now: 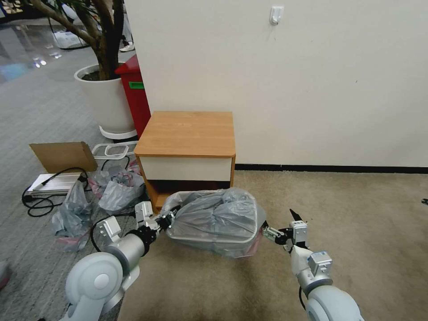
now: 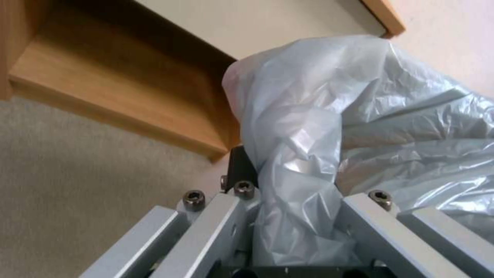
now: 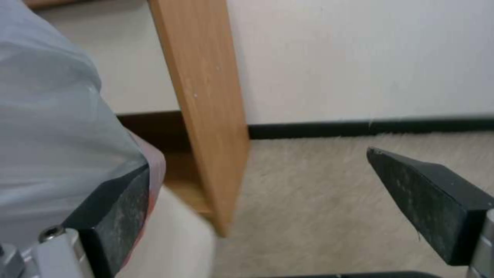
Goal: Pick up the garbage bag from the table and place it over the trash can.
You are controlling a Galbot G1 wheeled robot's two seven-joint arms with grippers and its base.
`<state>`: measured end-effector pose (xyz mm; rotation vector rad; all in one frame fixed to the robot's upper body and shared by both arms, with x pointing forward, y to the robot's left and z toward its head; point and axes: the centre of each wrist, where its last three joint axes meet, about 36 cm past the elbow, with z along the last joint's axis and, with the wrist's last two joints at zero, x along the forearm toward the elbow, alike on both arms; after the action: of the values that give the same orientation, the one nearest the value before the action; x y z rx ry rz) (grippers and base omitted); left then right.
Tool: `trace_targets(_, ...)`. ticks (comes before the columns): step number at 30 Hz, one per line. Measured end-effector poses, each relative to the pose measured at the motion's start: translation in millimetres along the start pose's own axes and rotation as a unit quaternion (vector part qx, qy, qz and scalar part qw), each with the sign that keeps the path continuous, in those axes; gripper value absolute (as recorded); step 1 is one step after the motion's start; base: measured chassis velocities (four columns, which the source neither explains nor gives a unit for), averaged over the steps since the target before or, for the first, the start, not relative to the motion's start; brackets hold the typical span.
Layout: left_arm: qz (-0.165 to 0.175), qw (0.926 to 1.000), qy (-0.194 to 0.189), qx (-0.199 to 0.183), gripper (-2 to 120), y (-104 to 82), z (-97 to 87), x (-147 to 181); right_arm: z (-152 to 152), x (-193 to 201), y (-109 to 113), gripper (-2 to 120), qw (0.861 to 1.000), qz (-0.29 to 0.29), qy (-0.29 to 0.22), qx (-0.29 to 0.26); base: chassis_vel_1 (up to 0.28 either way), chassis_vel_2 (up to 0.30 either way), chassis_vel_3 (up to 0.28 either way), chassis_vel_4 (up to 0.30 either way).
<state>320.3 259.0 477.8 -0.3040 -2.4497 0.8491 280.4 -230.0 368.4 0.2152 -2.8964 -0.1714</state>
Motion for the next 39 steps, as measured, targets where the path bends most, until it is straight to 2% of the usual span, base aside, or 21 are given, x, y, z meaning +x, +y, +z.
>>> trace_targets(3, -0.003, 1.0000, 0.000, 0.001, 5, 1.9, 0.4, -1.5, -10.1, 6.4, 4.6, 100, 0.998, -0.017, 0.002, -0.062, 0.000, 0.000, 0.000, 0.000)
trace_targets(11, -0.022, 0.9997, 0.001, -0.009, 4, 10.3, -0.2, -8.3, -31.0, 21.0, 13.2, 100, 0.996, -0.027, 0.002, -0.088, 0.000, 0.000, 0.000, 0.000)
trace_targets(17, -0.042, 0.9987, 0.005, -0.030, 4, 14.7, 0.4, -13.3, -40.7, 26.9, 13.2, 100, 0.997, -0.016, -0.016, -0.069, 0.000, 0.000, 0.000, 0.000)
trace_targets(22, -0.057, 0.9966, 0.010, -0.058, 4, 13.9, 2.5, -15.1, -49.9, 28.0, 11.7, 100, 0.997, -0.011, -0.055, -0.047, 0.000, 0.000, 0.000, 0.000)
trace_targets(23, -0.065, 0.9949, 0.012, -0.077, 4, 12.6, 4.2, -15.3, -56.0, 27.9, 11.4, 93, 0.996, -0.017, -0.080, -0.035, 0.000, 0.000, 0.000, 0.000)
trace_targets(28, -0.071, 0.9912, 0.013, -0.111, 4, 7.4, 6.1, -13.5, -67.0, 27.3, 11.7, 86, 0.992, -0.035, -0.118, -0.004, 0.000, 0.000, 0.000, 0.000)
trace_targets(29, -0.072, 0.9896, 0.013, -0.124, 4, 5.4, 6.5, -12.7, -71.9, 27.2, 12.3, 78, 0.990, -0.046, -0.132, 0.016, 0.000, 0.000, 0.000, 0.000)
trace_targets(31, -0.076, 0.9851, 0.010, -0.154, 4, 0.8, 7.4, -11.7, -80.6, 26.6, 14.7, 70, 0.983, -0.073, -0.156, 0.066, 0.000, 0.000, 0.000, 0.000)
trace_targets(33, -0.081, 0.9782, 0.009, -0.191, 4, -2.7, 10.6, -12.5, -92.1, 25.0, 20.3, 61, 0.963, -0.126, -0.182, 0.152, 0.000, 0.000, 0.000, 0.000)
trace_targets(34, -0.081, 0.9782, 0.009, -0.191, 4, -2.7, 10.6, -12.5, -92.1, 25.0, 20.3, 61, 0.963, -0.126, -0.182, 0.152, 0.000, 0.000, 0.000, 0.000)
trace_targets(37, -0.082, 0.9745, 0.011, -0.209, 4, -5.3, 15.5, -13.6, -102.9, 20.1, 24.1, 46, 0.932, -0.187, -0.195, 0.241, 0.000, 0.000, 0.000, 0.000)
trace_targets(38, -0.084, 0.9707, 0.013, -0.225, 4, -7.5, 20.6, -14.1, -111.0, 14.2, 23.3, 40, 0.903, -0.229, -0.196, 0.305, 0.000, 0.000, 0.000, 0.000)
trace_targets(39, -0.084, 0.9707, 0.013, -0.225, 4, -7.5, 20.6, -14.1, -111.0, 14.2, 23.3, 40, 0.903, -0.229, -0.196, 0.305, 0.000, 0.000, 0.000, 0.000)
